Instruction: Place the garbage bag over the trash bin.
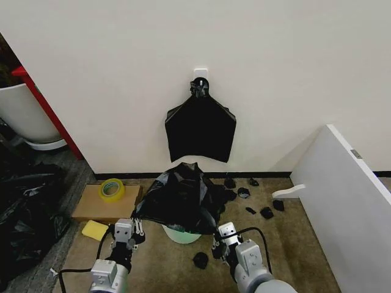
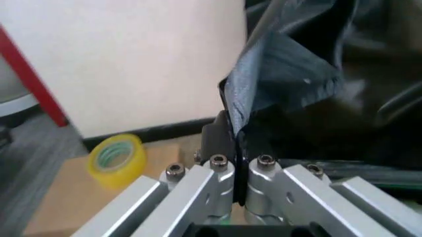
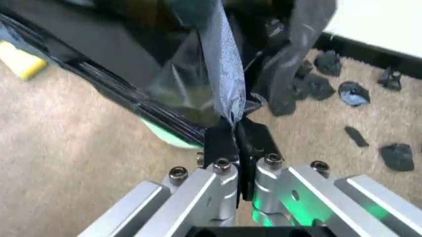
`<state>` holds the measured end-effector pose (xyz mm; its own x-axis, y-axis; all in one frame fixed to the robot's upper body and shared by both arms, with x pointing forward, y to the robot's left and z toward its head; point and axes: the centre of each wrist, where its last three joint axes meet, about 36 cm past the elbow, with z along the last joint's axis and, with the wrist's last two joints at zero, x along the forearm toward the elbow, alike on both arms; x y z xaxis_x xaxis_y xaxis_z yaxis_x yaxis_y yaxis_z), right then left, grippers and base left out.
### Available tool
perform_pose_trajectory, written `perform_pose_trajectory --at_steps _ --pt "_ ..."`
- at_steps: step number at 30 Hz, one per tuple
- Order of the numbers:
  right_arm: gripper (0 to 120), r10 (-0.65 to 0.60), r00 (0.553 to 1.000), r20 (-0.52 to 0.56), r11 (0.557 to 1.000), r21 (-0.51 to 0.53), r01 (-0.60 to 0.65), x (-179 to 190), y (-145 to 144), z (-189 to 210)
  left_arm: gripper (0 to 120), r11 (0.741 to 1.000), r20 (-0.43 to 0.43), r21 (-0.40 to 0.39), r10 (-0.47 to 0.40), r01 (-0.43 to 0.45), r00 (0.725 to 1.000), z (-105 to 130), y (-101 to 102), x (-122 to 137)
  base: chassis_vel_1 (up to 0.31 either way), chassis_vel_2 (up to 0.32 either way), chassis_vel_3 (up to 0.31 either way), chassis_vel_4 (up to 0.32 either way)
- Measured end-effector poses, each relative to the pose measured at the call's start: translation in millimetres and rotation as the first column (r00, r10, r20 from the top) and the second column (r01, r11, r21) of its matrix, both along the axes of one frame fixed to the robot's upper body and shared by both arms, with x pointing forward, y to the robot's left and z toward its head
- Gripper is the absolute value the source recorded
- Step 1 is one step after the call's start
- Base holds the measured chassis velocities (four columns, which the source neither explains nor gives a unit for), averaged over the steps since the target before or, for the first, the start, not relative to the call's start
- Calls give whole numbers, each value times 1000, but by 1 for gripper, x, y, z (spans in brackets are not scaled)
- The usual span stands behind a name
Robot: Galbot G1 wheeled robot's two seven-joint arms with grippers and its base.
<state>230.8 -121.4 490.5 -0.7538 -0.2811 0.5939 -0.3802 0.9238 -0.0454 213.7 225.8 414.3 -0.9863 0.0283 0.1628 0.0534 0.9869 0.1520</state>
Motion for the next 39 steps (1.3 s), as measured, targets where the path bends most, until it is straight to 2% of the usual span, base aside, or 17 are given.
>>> perform_pose_trajectory --at_steps 9,14,22,31,39 --pt "0 12 1000 27 993 -118 -8 20 13 -54 0 996 -43 63 72 -69 997 -36 7 7 0 0 0 0" --pt "0 20 996 82 982 -191 -4 31 19 -88 0 996 -46 44 85 -83 995 -54 4 20 0 0 0 0" --pt "0 25 983 184 970 -244 21 48 14 -119 0 994 -49 31 107 -105 993 -68 3 43 0 0 0 0" --pt "0 25 981 194 970 -243 24 51 10 -135 0 995 -85 23 102 -101 991 -73 -1 47 0 0 0 0" --pt "0 23 984 174 989 -146 3 40 4 -120 0 994 -82 6 106 -106 991 -66 -1 45 0 0 0 0"
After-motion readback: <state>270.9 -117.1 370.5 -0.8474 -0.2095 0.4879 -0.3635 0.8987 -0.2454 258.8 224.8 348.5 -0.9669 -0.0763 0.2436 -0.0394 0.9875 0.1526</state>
